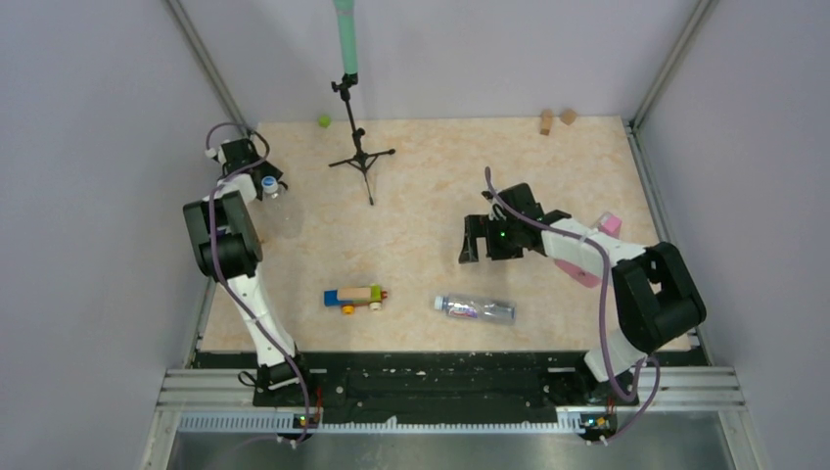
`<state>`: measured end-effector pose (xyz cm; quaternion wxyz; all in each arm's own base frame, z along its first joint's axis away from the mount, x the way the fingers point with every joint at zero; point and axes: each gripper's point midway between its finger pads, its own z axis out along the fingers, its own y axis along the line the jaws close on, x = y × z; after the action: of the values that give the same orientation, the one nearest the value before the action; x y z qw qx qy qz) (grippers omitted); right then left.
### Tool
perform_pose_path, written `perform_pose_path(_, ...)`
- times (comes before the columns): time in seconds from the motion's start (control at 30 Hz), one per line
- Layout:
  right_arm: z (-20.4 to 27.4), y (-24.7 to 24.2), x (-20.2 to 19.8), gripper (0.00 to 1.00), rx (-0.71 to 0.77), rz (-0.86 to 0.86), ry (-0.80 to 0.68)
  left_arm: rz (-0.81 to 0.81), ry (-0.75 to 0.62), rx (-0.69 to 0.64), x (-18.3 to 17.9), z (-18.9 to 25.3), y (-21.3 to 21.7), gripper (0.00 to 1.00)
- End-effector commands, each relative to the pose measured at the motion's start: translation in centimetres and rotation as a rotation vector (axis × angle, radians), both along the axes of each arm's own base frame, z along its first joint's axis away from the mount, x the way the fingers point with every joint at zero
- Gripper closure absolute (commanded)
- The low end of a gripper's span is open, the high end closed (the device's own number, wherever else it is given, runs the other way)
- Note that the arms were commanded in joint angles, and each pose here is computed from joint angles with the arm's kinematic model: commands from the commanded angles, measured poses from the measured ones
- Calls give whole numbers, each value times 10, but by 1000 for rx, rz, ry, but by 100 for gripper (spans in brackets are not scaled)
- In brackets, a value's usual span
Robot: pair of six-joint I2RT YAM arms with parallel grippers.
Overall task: Unscrew the bottle caps
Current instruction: Move the plastic bottle to the center of the board.
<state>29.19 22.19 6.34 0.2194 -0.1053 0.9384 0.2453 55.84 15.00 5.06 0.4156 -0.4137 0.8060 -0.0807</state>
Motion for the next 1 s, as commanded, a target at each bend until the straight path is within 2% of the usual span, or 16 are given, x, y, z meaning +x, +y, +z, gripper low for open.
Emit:
perform_pose_path(0.0,11,-1,-6,1,26,-8,-26,-48,21,-47,-21,7,-20,49)
perform_pose_path(0.13,15,-3,-13,1,40,-12,-30,-20,39,-7,-29,11,-11,35)
perform_pose_path(0.27,16,-7,-17,1,39,-22,-36,-11,27,9,-32,26,-3,29)
perform_pose_path(0.5,15,-8,-19,1,30,-6,-34,2,-13,51,-40,58,12,26)
perform_pose_path(0.63,17,-3,-32,1,51,108,-43,52,-18,108,-52,78,25,22)
perform_pose_path(0.9,49,12,-44,1,150,324,-259,93,-53,253,-69,126,42,15)
perform_pose_path(0.97,53,16,-46,1,137,365,-321,119,-43,273,-78,131,46,14)
